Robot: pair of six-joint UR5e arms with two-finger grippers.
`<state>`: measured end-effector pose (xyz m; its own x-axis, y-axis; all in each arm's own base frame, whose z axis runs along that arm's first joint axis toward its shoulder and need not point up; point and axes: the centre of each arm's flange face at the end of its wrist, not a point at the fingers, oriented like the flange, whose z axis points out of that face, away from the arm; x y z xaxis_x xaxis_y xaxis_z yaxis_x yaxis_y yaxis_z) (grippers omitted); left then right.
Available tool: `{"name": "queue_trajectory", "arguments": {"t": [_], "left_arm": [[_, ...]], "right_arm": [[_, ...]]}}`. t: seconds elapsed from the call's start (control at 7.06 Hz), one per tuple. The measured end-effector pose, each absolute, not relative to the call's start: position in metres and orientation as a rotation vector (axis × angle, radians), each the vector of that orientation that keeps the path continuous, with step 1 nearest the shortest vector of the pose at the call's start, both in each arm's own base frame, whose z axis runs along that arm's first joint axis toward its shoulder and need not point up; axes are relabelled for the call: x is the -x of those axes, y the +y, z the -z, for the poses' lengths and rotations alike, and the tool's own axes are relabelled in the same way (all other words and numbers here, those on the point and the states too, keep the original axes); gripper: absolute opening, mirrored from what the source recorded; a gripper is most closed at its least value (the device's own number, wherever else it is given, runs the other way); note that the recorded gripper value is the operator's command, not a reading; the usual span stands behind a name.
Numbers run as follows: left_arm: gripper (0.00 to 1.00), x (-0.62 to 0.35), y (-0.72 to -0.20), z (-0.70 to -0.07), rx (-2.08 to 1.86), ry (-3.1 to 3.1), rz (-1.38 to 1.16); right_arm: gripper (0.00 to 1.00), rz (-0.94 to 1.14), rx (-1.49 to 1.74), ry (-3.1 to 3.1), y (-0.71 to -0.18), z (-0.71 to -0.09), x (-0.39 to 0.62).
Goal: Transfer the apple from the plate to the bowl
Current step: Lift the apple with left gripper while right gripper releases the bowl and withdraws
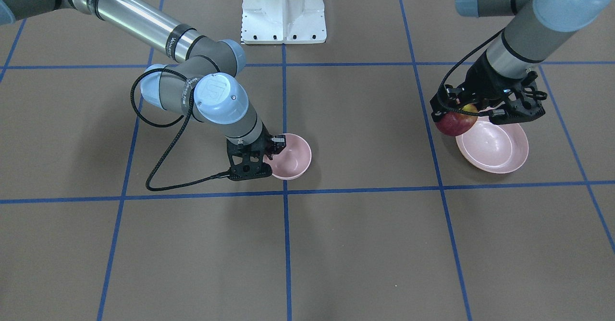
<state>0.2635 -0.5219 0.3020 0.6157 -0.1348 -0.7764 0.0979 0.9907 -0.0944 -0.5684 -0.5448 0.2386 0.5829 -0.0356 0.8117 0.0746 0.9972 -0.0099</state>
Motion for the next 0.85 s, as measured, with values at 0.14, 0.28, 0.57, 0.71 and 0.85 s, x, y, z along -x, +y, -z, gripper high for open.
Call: {"name": "queue_trajectory", "arguments": {"t": [0.14,0.28,0.57,0.71,0.85], "left_arm": [[0.0,-0.269,-0.524,-0.296,0.052,0.902,0.15],[0.0,-0.282,-0.53,-0.28,0.064,0.913,0.177],[0.0,-0.34,-0.535,-0.239,0.12,0.933,0.213],[0.0,-0.371,-0.534,-0.213,0.143,0.941,0.23],[0.0,-0.402,-0.532,-0.189,0.149,0.944,0.247]], "right_arm": [[1.0,0.049,0.037,-0.955,-0.554,-0.234,0.557],[1.0,0.024,0.037,-0.972,-0.568,-0.225,0.535],[1.0,-0.045,0.079,-0.988,-0.6,-0.216,0.472],[1.0,-0.089,0.105,-0.968,-0.613,-0.222,0.438],[1.0,-0.122,0.123,-0.946,-0.622,-0.242,0.406]]}}
